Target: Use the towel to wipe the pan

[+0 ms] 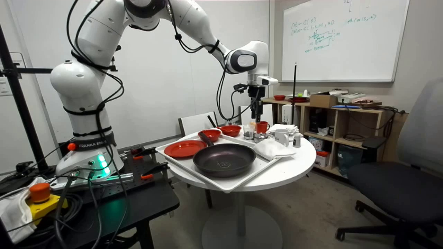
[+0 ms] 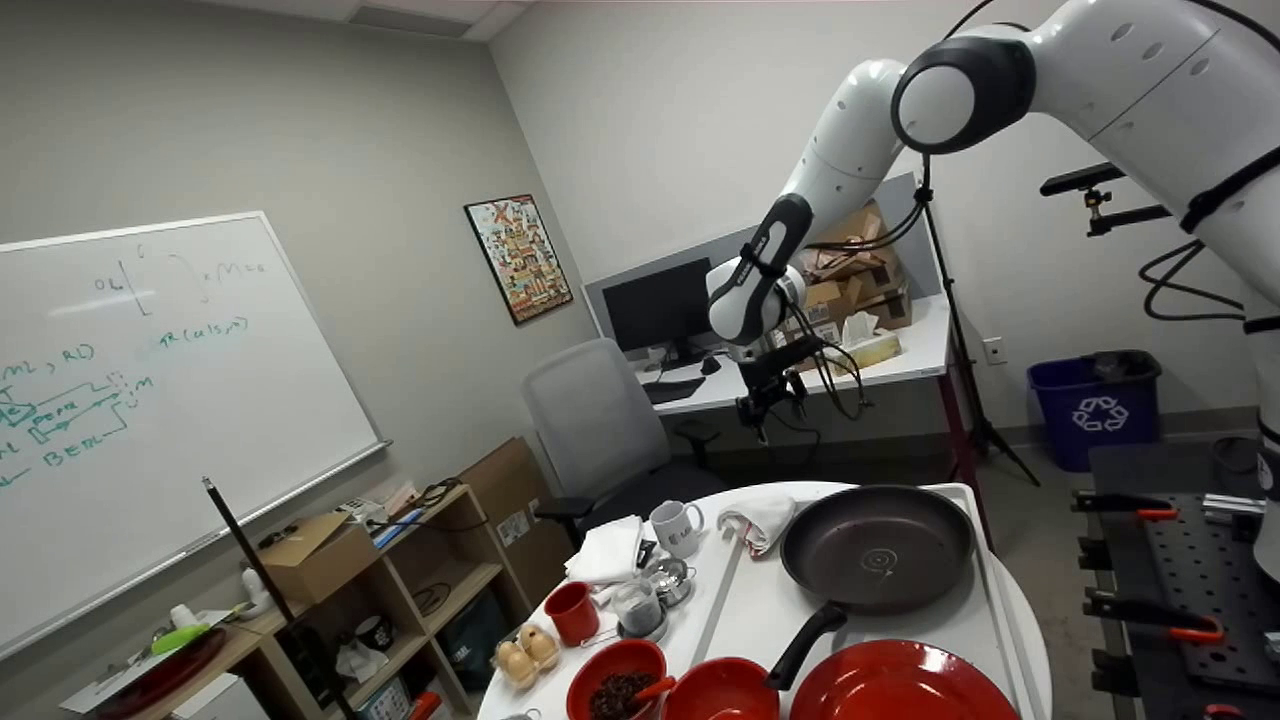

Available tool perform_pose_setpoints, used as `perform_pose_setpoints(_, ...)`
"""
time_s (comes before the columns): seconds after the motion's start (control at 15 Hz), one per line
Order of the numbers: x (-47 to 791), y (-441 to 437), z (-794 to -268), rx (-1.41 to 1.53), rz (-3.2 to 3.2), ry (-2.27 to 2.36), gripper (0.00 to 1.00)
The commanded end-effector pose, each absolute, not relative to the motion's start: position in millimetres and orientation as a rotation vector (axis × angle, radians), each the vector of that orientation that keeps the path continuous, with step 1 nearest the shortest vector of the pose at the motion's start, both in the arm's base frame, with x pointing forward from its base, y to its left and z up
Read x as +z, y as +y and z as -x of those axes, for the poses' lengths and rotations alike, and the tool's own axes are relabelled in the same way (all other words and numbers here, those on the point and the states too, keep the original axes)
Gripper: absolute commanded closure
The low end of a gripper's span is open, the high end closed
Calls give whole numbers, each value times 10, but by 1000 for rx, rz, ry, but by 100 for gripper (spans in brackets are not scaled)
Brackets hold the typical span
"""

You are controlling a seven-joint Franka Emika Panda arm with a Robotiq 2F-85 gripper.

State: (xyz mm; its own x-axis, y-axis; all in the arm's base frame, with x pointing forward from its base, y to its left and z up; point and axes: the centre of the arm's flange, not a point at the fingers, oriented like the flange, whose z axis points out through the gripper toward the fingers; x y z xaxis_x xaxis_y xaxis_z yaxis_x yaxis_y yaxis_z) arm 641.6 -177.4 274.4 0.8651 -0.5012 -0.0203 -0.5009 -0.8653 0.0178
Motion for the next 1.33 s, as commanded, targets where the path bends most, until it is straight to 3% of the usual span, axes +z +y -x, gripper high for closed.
perform_pose_setpoints(0.0, 2568, -1939, -6876, -84, -3036, -884, 0)
perform_pose_setpoints(0.6, 2122, -1761, -7334, -269, -3078, -855, 0)
perform_pose_setpoints(1.27, 1475, -1773, -7321, -71, -2938, -718, 0)
